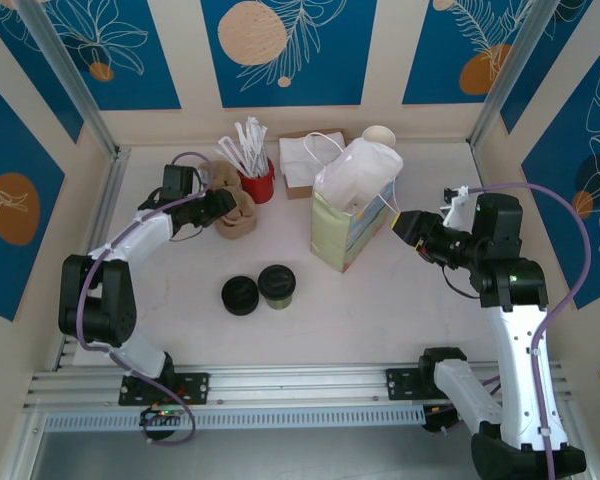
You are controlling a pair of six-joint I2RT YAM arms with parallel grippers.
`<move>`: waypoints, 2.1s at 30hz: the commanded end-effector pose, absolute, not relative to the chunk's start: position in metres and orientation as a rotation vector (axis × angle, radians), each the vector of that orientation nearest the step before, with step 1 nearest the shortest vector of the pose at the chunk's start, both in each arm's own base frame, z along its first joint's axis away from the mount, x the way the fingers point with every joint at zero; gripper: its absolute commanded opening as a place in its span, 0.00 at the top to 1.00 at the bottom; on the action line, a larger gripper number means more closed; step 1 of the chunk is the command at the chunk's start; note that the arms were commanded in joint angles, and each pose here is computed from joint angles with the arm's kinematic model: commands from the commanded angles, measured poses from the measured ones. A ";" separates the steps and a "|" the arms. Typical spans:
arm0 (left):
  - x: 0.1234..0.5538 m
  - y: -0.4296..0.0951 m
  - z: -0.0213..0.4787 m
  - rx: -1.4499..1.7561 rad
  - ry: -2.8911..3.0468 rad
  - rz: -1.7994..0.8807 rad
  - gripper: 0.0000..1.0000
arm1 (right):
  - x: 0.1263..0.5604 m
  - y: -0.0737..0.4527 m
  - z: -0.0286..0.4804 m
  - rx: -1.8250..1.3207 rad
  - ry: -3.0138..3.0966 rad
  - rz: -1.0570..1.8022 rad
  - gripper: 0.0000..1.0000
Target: Pack the takeout coffee
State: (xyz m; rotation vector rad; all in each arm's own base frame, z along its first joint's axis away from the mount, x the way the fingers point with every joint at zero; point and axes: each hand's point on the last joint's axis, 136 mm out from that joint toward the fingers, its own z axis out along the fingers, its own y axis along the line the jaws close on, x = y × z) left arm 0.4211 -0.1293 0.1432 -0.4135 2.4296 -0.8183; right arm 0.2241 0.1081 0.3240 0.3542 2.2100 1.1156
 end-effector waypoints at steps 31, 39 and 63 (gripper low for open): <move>0.420 -0.120 0.189 -0.424 2.328 -0.824 0.91 | 0.225 0.113 0.322 0.345 2.208 1.176 0.52; 0.409 -0.110 0.222 -0.403 2.279 -0.763 0.91 | 0.224 0.113 0.325 0.340 2.204 1.173 0.52; 0.299 -0.213 0.404 0.357 1.974 -1.137 0.90 | 0.209 0.152 0.395 -0.041 1.956 1.344 0.51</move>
